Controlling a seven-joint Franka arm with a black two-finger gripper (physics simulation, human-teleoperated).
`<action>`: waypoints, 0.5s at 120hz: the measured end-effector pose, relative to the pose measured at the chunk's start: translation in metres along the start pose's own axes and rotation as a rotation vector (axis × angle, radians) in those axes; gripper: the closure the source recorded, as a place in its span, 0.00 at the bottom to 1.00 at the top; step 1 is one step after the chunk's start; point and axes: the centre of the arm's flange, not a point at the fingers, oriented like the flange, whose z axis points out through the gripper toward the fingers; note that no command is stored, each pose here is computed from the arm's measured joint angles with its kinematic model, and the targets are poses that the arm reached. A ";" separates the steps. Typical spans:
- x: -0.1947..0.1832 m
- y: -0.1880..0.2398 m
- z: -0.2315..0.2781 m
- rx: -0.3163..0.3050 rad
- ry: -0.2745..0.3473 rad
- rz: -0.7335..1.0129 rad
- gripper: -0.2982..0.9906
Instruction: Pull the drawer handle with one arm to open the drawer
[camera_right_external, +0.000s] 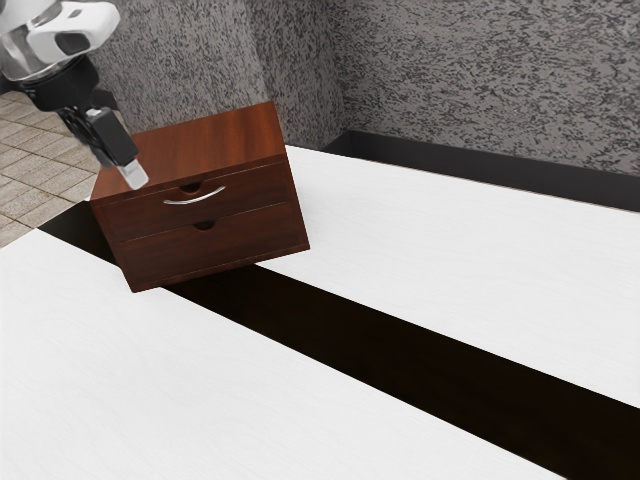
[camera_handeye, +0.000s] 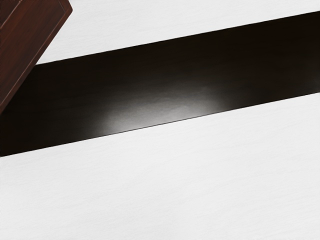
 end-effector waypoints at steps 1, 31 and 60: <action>0.000 0.000 0.000 0.001 0.000 0.000 0.23; -0.003 -0.017 0.024 0.040 -0.096 -0.007 0.23; -0.041 -0.002 0.044 0.048 -0.127 0.056 0.23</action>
